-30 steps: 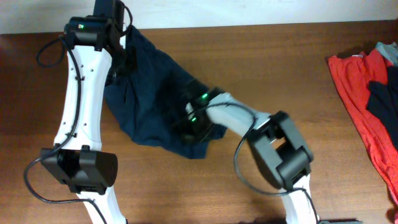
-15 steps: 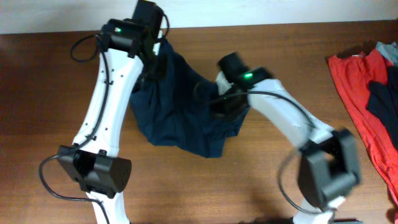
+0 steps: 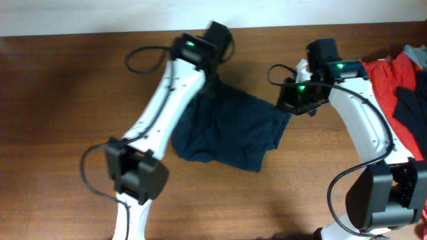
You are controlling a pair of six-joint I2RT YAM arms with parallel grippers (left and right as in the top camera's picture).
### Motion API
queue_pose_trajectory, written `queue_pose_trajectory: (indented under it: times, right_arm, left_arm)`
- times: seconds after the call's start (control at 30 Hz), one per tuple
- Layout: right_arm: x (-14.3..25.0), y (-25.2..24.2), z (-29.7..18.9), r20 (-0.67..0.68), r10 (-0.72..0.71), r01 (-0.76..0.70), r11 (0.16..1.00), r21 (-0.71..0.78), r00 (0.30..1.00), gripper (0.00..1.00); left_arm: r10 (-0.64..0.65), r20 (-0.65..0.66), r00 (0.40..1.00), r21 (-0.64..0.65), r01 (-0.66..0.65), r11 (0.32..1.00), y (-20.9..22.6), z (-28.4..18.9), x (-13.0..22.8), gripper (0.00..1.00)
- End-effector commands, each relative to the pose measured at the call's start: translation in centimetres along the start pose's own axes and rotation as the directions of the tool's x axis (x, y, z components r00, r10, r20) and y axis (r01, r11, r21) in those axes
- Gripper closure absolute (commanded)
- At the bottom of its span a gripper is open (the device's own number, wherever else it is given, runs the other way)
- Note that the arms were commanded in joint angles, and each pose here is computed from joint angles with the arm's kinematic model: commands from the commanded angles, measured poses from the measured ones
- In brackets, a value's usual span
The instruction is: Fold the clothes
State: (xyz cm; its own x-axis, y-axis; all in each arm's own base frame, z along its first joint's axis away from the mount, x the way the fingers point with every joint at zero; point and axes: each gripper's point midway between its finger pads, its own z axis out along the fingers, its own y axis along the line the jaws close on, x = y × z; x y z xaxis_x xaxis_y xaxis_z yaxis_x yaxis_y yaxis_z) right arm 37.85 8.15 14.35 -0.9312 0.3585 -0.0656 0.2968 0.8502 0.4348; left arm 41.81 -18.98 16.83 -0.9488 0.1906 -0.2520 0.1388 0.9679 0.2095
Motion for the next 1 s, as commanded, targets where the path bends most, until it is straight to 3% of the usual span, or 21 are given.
queue_pose_trajectory:
  times: [0.0,0.13,0.37,0.73,0.97]
  right_arm:
    - [-1.5,-3.0,-0.6,0.056,0.062,-0.067,0.994,0.091,0.996,0.95]
    - [-2.0,-7.8,0.4,0.077,0.145,-0.159,0.962,0.221,0.986,0.95]
    - [0.1,-12.8,5.3,-0.034,0.243,-0.224,0.932,0.285,0.969,0.96]
    - [2.6,-13.2,11.6,-0.144,0.239,-0.213,0.962,0.172,0.96,0.96]
    - [3.8,-13.3,13.4,-0.183,0.249,-0.229,0.965,0.124,0.951,0.96]
  left_arm:
    - [-0.042,0.007,0.999,-0.091,0.042,0.995,-1.6,1.7,0.1,0.99]
    - [-0.009,-0.022,1.0,-0.108,0.006,0.994,-3.4,3.3,0.8,0.99]
    - [-0.004,-0.025,1.0,-0.088,0.002,0.996,-4.2,3.7,0.8,0.99]
    - [0.032,-0.038,0.999,-0.071,-0.035,0.997,-5.5,2.4,1.8,0.99]
    - [0.037,0.068,0.997,-0.012,-0.036,0.999,-6.6,-3.2,0.4,0.99]
